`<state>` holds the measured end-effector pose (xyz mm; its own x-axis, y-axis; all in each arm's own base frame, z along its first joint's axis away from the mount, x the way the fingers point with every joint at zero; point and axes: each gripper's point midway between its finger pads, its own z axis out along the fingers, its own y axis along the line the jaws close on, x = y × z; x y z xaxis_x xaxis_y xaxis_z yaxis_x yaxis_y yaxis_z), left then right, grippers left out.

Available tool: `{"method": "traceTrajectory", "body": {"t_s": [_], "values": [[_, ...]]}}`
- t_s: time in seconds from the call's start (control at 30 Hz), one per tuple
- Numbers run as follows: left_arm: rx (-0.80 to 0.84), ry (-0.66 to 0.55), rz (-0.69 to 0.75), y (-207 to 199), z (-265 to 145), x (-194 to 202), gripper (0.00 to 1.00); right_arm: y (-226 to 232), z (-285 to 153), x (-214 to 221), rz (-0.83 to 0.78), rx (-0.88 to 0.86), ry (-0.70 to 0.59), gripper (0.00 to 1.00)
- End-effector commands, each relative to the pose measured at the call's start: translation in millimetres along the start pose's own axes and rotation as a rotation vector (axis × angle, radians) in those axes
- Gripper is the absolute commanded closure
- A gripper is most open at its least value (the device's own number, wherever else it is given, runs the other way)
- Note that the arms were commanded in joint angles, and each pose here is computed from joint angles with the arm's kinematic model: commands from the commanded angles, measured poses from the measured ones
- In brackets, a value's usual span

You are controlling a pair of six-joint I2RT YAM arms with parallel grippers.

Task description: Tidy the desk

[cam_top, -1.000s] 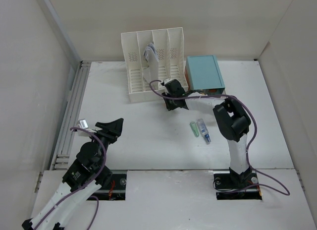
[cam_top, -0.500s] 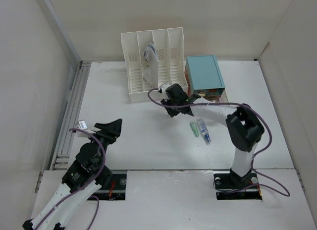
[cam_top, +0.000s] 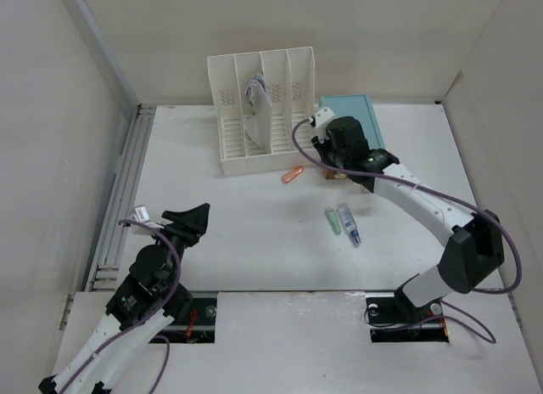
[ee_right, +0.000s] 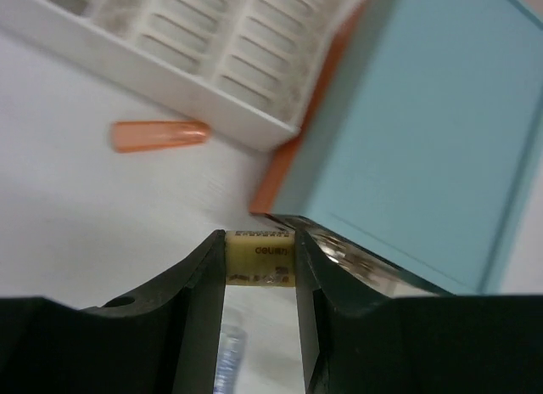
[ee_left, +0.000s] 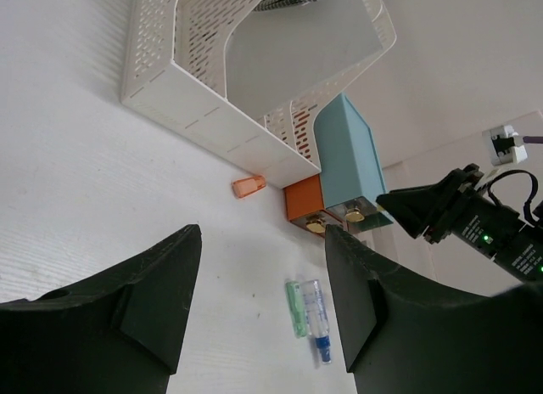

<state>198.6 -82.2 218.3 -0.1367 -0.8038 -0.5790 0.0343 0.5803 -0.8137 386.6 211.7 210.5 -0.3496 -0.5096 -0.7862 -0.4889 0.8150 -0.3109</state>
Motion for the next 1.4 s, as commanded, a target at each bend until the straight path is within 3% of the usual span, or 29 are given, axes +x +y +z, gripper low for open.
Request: {"method": "traceTrajectory", "body": {"t_s": [0.0,0.27,0.73,0.8,0.83,0.87,0.97,1.13,1.17,1.2,1.27,1.3,1.37], "values": [[0.064,-0.031,-0.026,-18.3,-4.5,-13.6,0.43,-62.7,-19.1,18.9,0.024,0.175,0.065,0.95],[0.074,-0.016,-0.025,-22.1,-2.8,-10.4,0.43,-95.2,-42.1,47.2,0.079,0.251,0.100,0.98],[0.086,-0.013,-0.030,-23.8,-1.9,-8.6,0.44,-108.6,-60.3,91.9,0.095,0.285,0.188,0.99],[0.086,-0.013,-0.030,-23.8,-1.9,-8.7,0.44,-105.7,-56.8,93.6,0.094,0.270,0.195,0.92],[0.080,-0.008,-0.025,-22.8,-0.8,-7.2,0.44,-102.3,-54.4,97.0,0.091,0.253,0.208,0.81],[0.080,-0.008,-0.025,-22.8,-0.8,-7.2,0.44,-100.5,-53.6,96.4,0.083,0.239,0.205,0.59],[0.078,-0.007,-0.024,-21.6,-1.9,-7.2,0.44,-101.5,-50.2,94.4,0.094,0.232,0.184,0.36],[0.078,-0.008,-0.024,-21.8,-4.2,-9.1,0.44,-103.1,-49.3,88.4,0.103,0.222,0.160,0.31],[0.078,-0.008,-0.024,-21.8,-4.2,-9.1,0.44,-102.7,-48.1,85.2,0.105,0.217,0.146,0.33],[0.073,-0.015,-0.024,-20.9,-3.9,-10.4,0.44,-100.3,-47.2,84.1,0.089,0.197,0.142,0.57],[0.073,-0.015,-0.024,-20.9,-3.9,-10.4,0.44,-87.8,-52.5,68.8,0.049,0.089,0.068,0.93],[0.073,-0.015,-0.024,-20.9,-3.9,-10.4,0.44,-87.1,-54.0,63.1,0.037,0.061,0.038,1.00],[0.073,-0.015,-0.024,-20.9,-3.9,-10.4,0.44,-66.5,-60.9,54.2,-0.069,-0.101,-0.018,1.00]]}}
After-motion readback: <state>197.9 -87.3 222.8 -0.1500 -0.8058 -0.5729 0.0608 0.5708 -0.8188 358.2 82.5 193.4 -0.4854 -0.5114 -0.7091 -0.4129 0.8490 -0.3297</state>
